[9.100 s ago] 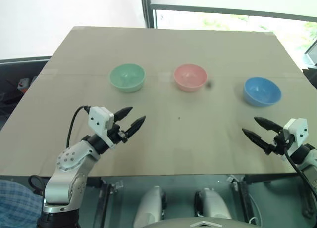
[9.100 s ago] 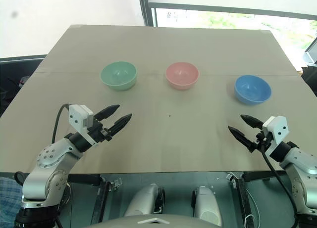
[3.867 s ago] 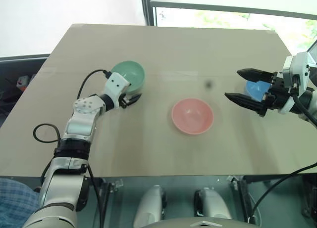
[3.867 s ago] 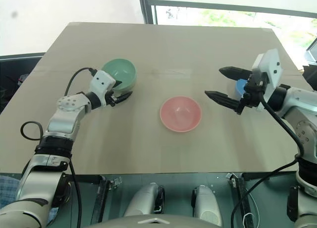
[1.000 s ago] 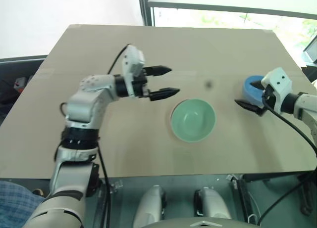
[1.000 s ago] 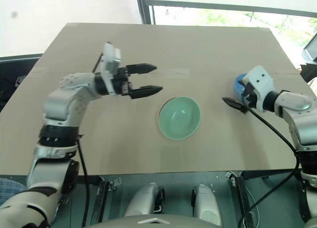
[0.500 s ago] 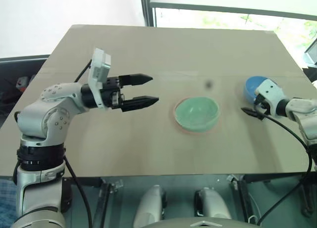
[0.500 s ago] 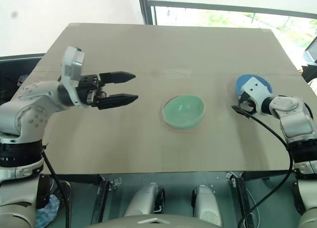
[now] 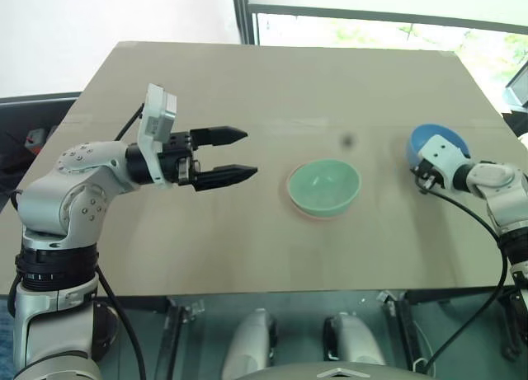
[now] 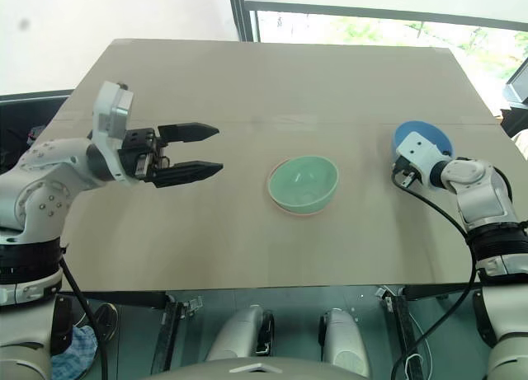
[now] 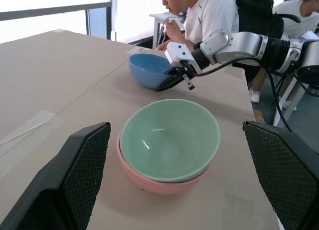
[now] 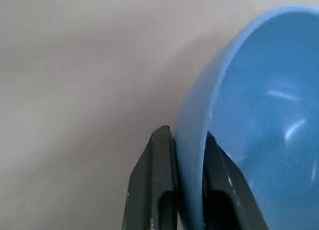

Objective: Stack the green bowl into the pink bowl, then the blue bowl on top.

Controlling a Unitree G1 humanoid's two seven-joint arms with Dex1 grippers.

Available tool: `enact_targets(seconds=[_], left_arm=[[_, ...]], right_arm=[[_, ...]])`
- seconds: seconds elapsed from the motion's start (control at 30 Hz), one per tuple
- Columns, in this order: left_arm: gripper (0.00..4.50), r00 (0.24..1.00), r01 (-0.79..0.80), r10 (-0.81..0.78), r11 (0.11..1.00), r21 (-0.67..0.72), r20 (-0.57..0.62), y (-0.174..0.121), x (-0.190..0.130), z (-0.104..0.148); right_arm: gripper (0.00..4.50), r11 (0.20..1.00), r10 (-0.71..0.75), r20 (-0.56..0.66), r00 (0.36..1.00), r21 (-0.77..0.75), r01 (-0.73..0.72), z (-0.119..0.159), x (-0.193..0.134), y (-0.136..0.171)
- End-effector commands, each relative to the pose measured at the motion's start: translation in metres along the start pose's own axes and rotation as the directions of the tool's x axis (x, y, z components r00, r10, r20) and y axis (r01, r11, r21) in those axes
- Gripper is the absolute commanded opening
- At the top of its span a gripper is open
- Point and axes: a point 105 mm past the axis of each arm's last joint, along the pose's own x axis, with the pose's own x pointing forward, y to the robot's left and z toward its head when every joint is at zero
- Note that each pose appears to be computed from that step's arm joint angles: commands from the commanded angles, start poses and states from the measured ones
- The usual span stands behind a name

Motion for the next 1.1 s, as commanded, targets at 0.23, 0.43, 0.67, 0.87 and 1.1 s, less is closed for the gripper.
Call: enact_targets(seconds=[0.23,0.43,0.67,0.87,1.1], left_arm=[[4.50,1.000,0.020,-0.021,0.998,0.058,0.009,-0.003,0.001,0.007],[4.50,1.000,-0.008,0.009,0.998,0.061,-0.013,0.003,-0.007,-0.002],[4.50,0.997,-0.042,0.046,0.998,0.056,-0.069,0.012,-0.021,-0.015],[4.50,0.990,-0.069,0.074,0.997,0.043,-0.117,0.021,-0.037,-0.029],[4.50,0.984,-0.069,0.076,0.996,0.053,-0.159,0.025,-0.044,-0.034]], right_arm=[[0.03,0.993,-0.023,0.124,0.992,-0.110,0.037,0.042,-0.019,-0.011],[0.03,0.983,0.132,0.323,0.937,-0.161,-0.084,0.108,-0.045,0.016],[0.03,0.878,0.428,0.354,0.831,-0.379,-0.290,0.157,-0.081,0.081],[0.03,0.821,0.537,0.381,0.752,-0.439,-0.364,0.183,-0.094,0.122],[0.79,0.813,0.564,0.402,0.721,-0.426,-0.398,0.195,-0.096,0.143]])
